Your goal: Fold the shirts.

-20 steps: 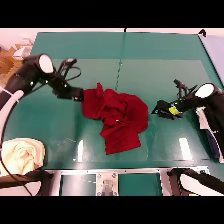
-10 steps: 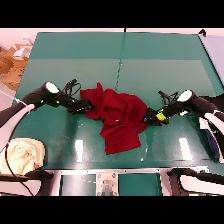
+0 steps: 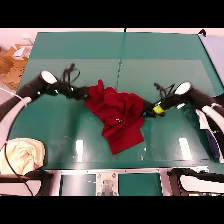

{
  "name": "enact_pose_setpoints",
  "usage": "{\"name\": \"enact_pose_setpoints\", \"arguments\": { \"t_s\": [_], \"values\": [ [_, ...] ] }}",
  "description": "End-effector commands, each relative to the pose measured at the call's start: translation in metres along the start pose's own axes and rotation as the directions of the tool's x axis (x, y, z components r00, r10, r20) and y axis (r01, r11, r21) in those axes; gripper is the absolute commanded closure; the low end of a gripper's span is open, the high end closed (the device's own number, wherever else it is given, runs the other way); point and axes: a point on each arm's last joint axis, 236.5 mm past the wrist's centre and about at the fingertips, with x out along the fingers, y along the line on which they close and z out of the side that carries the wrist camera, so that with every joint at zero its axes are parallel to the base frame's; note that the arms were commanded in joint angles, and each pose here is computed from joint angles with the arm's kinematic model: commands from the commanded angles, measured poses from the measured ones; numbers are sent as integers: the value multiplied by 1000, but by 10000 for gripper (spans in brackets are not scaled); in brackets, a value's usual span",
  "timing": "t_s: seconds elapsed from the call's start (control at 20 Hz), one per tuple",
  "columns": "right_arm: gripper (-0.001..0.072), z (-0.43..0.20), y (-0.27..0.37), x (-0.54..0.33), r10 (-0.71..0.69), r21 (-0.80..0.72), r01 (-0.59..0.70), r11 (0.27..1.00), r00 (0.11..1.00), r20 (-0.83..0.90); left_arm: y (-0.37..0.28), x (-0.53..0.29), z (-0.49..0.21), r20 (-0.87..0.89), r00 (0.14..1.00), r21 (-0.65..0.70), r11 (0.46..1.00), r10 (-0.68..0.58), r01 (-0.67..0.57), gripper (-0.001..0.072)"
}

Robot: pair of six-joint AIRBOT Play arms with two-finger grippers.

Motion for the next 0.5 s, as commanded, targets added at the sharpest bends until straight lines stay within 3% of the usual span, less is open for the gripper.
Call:
{"name": "enact_pose_setpoints", "arguments": {
  "t_s": [0.0, 0.1, 0.2, 0.35, 0.45],
  "values": [
    [693, 27, 20, -81, 48, -61, -42, 997, 993, 105, -20, -86, 66, 192, 972, 180, 969, 135, -170, 686],
    [693, 43, 37, -150, 65, -121, -35, 992, 966, 249, -52, -158, 101, 361, 920, 252, 934, 151, -252, 686],
    [693, 43, 62, -220, 80, -199, 0, 980, 916, 393, -102, -236, 124, 530, 845, 306, 911, 80, -278, 686],
    [692, 20, 107, -317, 121, -308, 95, 947, 781, 613, -172, -363, 132, 748, 662, 367, 855, -37, -366, 686],
    [692, -8, 131, -365, 150, -348, 159, 924, 685, 713, -194, -434, 123, 843, 535, 342, 817, -49, -464, 686]
  ]
}}
